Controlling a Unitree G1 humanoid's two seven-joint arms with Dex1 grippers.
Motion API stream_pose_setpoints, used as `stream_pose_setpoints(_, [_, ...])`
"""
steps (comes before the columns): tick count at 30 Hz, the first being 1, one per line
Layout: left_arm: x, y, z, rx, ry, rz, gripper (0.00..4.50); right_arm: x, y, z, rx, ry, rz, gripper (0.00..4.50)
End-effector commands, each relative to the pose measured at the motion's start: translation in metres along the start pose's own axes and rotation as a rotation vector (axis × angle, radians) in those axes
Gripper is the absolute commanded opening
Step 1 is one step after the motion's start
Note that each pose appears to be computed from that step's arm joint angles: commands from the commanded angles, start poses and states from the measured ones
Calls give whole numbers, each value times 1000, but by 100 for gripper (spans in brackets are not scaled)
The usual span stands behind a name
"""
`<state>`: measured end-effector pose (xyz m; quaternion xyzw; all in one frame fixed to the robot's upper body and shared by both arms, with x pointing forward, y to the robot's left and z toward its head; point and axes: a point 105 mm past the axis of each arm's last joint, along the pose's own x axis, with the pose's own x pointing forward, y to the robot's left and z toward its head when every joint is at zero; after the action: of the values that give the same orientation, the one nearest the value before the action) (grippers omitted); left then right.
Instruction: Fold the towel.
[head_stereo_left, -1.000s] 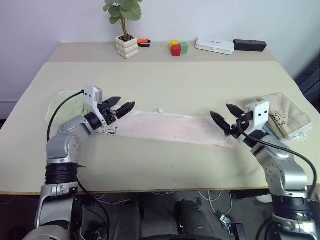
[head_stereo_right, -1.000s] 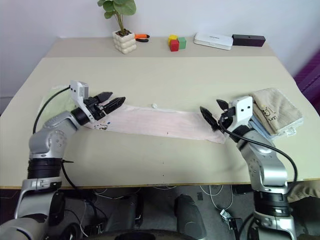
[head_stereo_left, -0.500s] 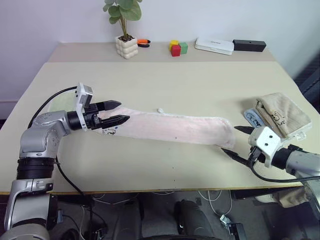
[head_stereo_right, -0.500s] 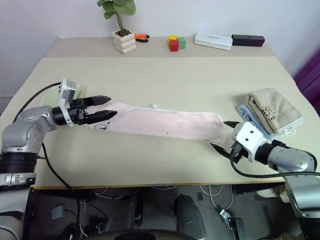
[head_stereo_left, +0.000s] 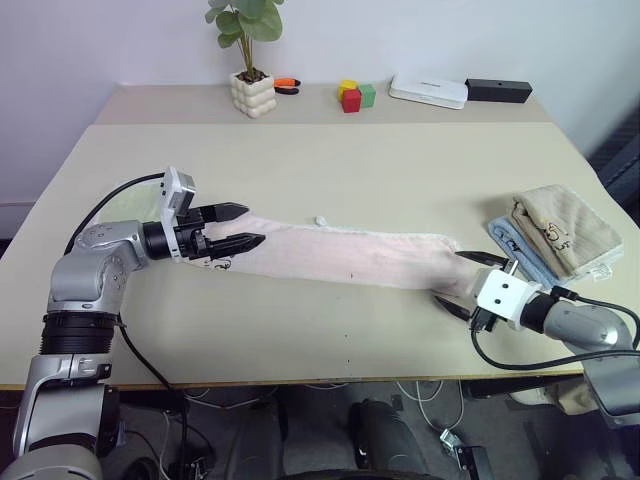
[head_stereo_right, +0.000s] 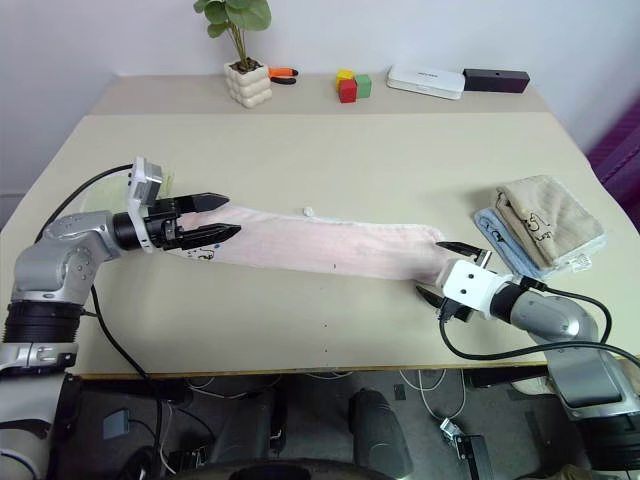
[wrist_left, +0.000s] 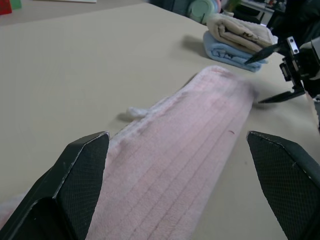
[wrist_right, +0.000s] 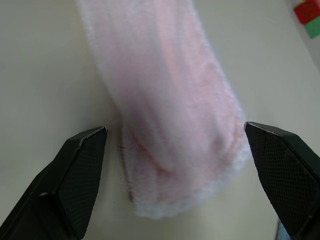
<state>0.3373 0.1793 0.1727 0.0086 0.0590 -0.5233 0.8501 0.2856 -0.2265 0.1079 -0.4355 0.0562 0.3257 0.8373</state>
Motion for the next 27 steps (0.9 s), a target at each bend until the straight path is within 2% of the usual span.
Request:
stream_pose_setpoints(1, [-2,-2,11,46,-25,7,450,2,-6,1,-55,2,-17,448])
stream_pose_setpoints(8, [-2,-2,11,53,-23,19,450,7,-9,-9,-196,67,-35,448])
stream_pose_setpoints(9, [-2,-2,11,52,-25,18,450,8,-9,-9,-207,67,-36,424])
stream_pose_setpoints(11, [-1,-3,11,52,-25,16,450,8,-10,-11,-244,81,-41,363])
stream_pose_setpoints(18, [1,-3,12,53,-27,12,450,4,-11,-12,-369,92,-22,3])
stream_pose_setpoints(23, [4,-3,12,51,-32,6,450,0,-11,-12,-439,89,7,3])
stream_pose_setpoints(27, [5,-4,12,50,-32,3,450,-1,-18,-10,-608,96,-7,3])
